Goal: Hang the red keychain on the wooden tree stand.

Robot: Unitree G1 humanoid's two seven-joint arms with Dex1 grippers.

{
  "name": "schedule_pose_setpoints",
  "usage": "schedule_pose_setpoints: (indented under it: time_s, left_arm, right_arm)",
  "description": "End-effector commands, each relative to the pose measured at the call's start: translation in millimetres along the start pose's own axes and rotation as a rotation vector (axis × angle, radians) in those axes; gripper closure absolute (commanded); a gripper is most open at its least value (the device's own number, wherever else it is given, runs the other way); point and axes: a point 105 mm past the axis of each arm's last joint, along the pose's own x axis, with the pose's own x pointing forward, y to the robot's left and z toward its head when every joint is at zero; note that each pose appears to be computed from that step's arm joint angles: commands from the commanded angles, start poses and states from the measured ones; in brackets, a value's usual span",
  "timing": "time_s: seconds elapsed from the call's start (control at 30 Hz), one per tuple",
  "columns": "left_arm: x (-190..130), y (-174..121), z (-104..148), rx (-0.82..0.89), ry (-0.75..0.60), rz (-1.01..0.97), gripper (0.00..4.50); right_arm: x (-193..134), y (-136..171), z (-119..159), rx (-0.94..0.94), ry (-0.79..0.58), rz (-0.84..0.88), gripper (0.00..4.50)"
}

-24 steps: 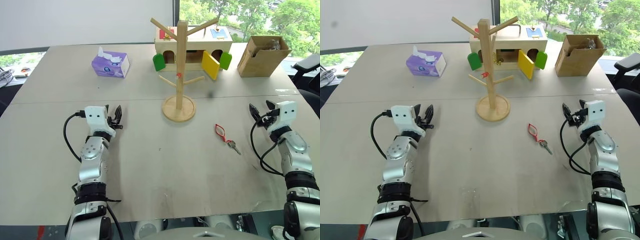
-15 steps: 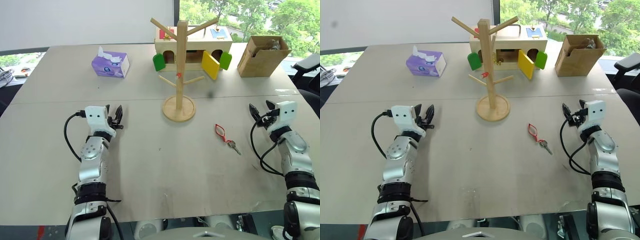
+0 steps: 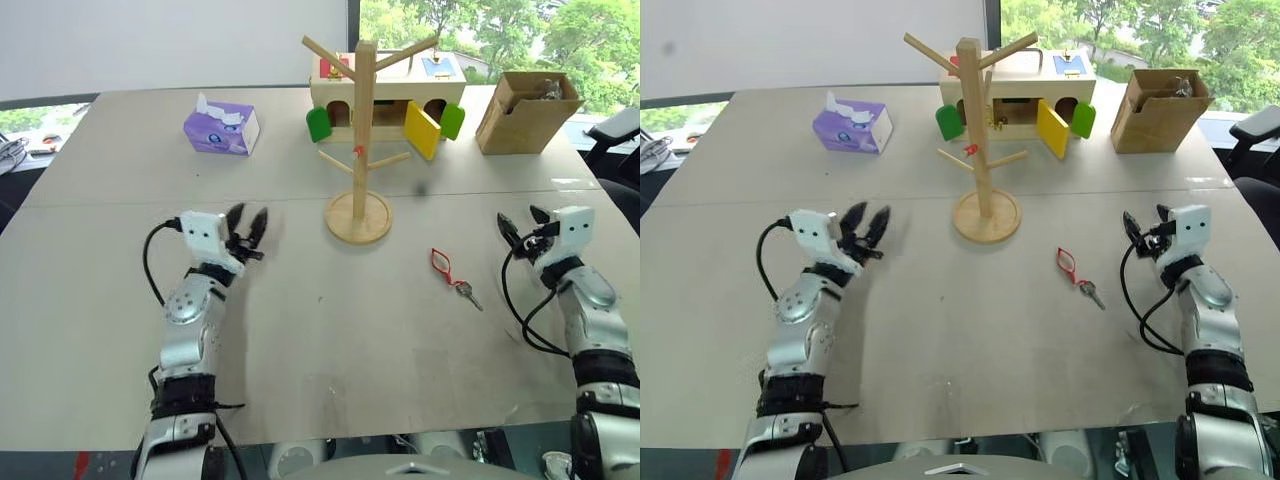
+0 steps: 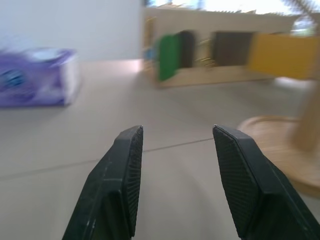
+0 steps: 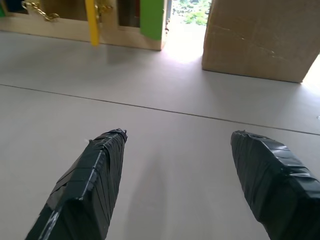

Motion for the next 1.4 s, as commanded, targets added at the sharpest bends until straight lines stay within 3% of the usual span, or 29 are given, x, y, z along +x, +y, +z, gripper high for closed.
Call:
schedule_pose_setpoints:
  time_s: [0.03,0.23,0.47,0.8,1.07,1.4]
  left_arm:
    - [-9,-54,34,0.018,-0.097,-0.302,2.25]
    - [-50,-113,43,0.021,-0.085,-0.661,2.25]
    - [-81,-126,25,0.026,-0.012,-0.873,2.25]
    - [-75,-120,17,0.047,-0.032,-0.881,2.25]
    - [-79,-124,13,0.028,-0.005,-0.912,2.25]
    - [-80,-127,11,0.027,0.012,-0.920,2.25]
  right_arm:
    - [-11,21,36,0.014,-0.059,0.054,0.90]
    - [-39,70,49,0.088,0.017,0.157,0.90]
    - [-59,103,36,0.049,0.152,0.196,0.90]
    - [-66,111,6,0.024,0.244,0.112,0.90]
    - [-62,131,1,0.042,0.242,0.139,0.90]
    - [-63,132,-19,0.061,0.295,0.133,0.90]
